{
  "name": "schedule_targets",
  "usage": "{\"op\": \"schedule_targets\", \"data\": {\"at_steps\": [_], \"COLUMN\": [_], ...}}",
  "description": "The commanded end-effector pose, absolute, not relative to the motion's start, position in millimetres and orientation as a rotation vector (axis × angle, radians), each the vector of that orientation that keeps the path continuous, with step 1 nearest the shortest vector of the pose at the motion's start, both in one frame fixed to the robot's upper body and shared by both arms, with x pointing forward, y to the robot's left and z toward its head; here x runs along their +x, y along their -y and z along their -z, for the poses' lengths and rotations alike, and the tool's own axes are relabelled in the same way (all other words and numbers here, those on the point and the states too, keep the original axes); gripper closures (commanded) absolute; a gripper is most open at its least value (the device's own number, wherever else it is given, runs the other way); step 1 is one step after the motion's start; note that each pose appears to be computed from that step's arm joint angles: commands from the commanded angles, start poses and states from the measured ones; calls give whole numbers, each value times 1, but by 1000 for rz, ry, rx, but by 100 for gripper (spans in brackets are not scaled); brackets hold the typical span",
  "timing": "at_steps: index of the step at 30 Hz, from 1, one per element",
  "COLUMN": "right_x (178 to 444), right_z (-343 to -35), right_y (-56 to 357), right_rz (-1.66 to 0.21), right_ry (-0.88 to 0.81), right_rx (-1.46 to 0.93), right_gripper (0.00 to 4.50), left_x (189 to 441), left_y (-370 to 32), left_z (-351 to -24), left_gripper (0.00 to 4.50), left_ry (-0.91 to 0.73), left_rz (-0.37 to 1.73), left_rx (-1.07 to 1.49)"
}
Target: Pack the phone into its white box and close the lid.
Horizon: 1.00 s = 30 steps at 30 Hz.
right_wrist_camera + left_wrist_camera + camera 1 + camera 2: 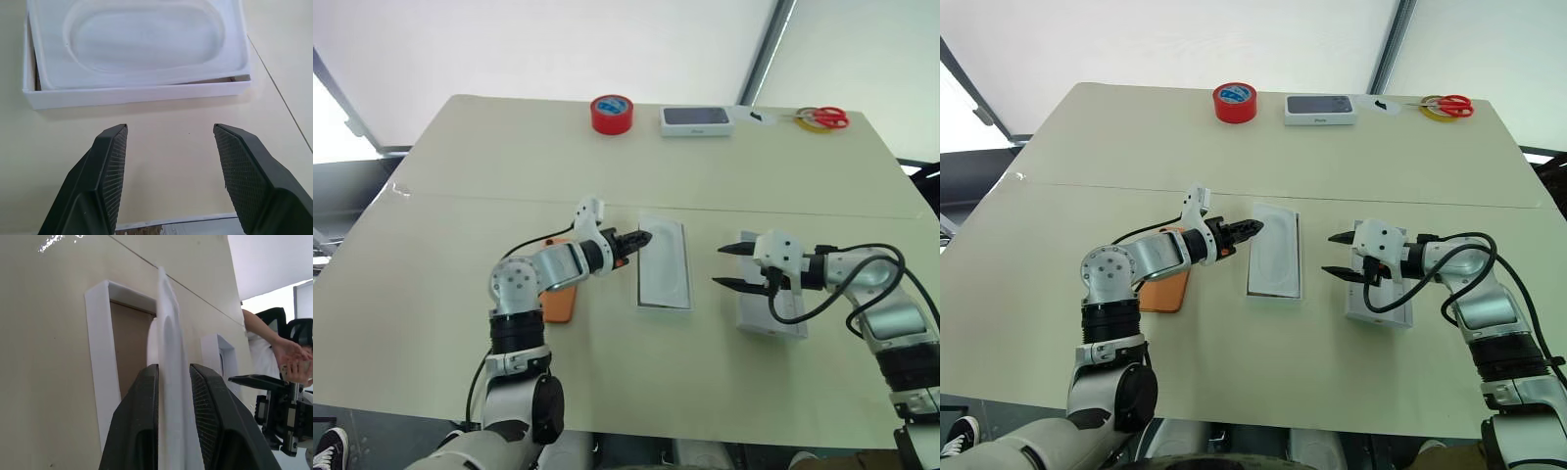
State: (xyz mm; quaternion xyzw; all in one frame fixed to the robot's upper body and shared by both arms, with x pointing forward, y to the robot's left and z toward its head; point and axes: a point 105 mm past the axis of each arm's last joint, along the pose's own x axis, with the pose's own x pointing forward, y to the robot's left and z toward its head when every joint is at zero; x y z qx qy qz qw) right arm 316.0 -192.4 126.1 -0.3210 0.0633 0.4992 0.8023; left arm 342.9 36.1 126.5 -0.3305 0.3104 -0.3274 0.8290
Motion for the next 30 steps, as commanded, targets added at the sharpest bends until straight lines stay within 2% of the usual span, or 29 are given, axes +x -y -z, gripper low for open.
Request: {"op": "schedule_targets", "data": {"at_steps": [1, 3, 9, 12, 16, 20, 23, 28, 30], "right_x": [323, 326, 329, 330, 328, 326, 336, 335, 331], "right_z": [-148, -154, -162, -160, -159, -150, -139, -126, -114], "right_y": [183, 175, 145, 136, 116, 92, 85, 81, 88], "right_rz": [-1048, -1046, -1084, -1090, -1128, -1144, -1108, -1131, -1168], "right_ry": [-27, 12, 80, 90, 117, 129, 68, 21, -13], "right_rx": [-667, -633, -530, -524, -512, -562, -607, -711, -859], "right_gripper": [156, 156, 156, 244, 444, 444, 444, 444, 444], "left_x": [339, 341, 334, 328, 322, 307, 301, 295, 285], "left_y": [-32, -36, -52, -69, -99, -135, -162, -194, -203], "left_z": [-143, -160, -181, -178, -180, -184, -188, -190, -178], "left_gripper": [347, 347, 347, 340, 340, 340, 340, 340, 340], "left_ry": [-606, -543, -420, -406, -304, -74, 11, 148, 159], "left_rz": [756, 779, 813, 800, 767, 779, 779, 700, 711], "left_rx": [-642, -700, -556, -500, -381, 6, -53, 69, 195]}}
